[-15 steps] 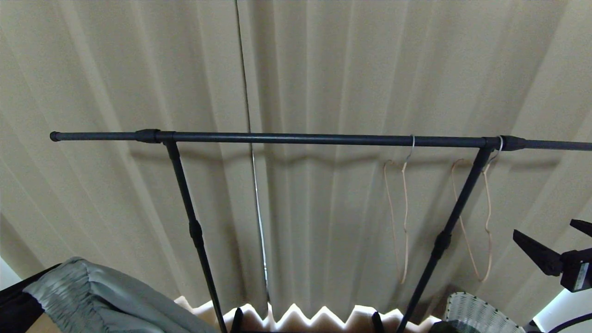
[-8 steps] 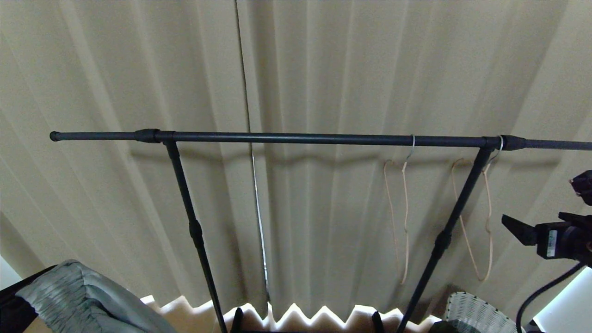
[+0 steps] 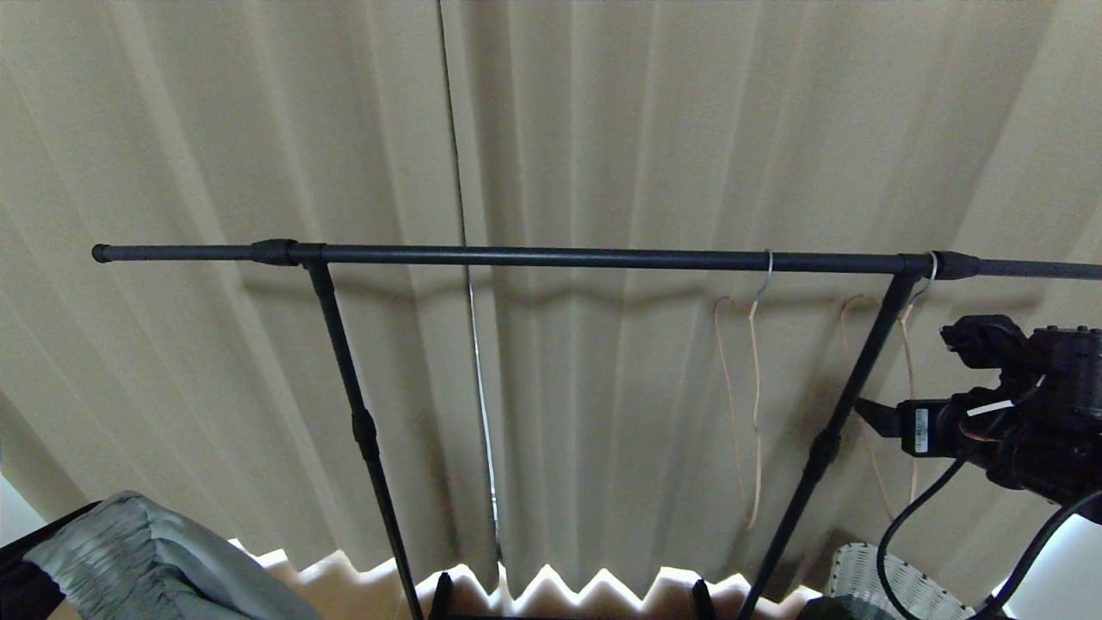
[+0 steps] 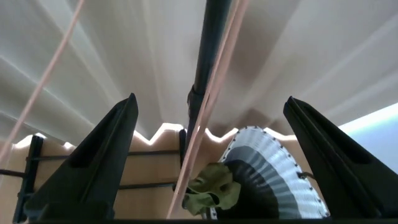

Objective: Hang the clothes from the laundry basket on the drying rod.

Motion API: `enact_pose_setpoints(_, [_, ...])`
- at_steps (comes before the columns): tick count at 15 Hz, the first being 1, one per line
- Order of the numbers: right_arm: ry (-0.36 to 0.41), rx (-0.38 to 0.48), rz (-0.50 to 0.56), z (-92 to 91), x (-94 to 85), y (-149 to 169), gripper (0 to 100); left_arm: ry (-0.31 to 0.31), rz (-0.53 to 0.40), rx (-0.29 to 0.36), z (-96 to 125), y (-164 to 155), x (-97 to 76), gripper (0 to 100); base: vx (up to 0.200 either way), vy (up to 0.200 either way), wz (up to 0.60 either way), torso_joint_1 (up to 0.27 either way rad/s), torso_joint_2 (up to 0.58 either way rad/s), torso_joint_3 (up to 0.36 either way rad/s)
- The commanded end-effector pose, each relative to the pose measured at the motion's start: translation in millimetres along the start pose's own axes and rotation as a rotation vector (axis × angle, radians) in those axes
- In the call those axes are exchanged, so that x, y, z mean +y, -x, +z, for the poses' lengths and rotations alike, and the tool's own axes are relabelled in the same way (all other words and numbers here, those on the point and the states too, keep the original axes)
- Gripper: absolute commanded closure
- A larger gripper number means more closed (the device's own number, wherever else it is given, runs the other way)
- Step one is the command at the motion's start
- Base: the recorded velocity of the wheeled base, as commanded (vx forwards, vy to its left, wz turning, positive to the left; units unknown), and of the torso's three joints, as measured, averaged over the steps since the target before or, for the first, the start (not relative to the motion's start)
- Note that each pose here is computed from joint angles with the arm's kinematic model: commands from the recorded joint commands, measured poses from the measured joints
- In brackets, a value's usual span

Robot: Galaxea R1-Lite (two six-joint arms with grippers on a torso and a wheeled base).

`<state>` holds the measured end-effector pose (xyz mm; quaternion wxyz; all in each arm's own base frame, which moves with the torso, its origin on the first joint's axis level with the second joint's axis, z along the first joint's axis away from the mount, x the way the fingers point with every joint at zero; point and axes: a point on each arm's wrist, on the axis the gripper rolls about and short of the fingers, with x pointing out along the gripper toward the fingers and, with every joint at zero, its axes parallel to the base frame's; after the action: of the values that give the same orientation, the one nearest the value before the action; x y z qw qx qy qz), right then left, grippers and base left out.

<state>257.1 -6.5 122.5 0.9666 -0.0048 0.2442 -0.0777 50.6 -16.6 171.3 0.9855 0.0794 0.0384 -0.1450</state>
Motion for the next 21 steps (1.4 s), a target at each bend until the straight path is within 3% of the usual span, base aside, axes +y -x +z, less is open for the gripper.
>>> enact_pose_setpoints(1, [0.0, 0.028, -0.007, -4.2, 0.0, -9, 0, 0.0, 0.001, -0.001, 0, 0, 0.1, 100, 0.0, 0.0, 0.0, 0.0, 0.0, 0.0])
enact_pose_setpoints(11, [-0.039, 0.03, -0.047, -3.3, -11.0, -12, 0, 0.0, 0.0, -0.004, 1, 0, 0.1, 100, 0.0, 0.0, 0.0, 0.0, 0.0, 0.0])
enact_pose_setpoints(12, [-0.042, 0.032, -0.053, -3.6, -13.0, -12, 100, 0.0, 0.001, -0.005, 1, 1, 0.1, 100, 0.0, 0.0, 0.0, 0.0, 0.0, 0.0])
enact_pose_setpoints(21, [-0.062, 0.024, -0.078, -3.2, -21.7, -9, 100, 0.001, 0.003, -0.01, 2, 1, 0.3, 100, 0.0, 0.0, 0.0, 0.0, 0.0, 0.0])
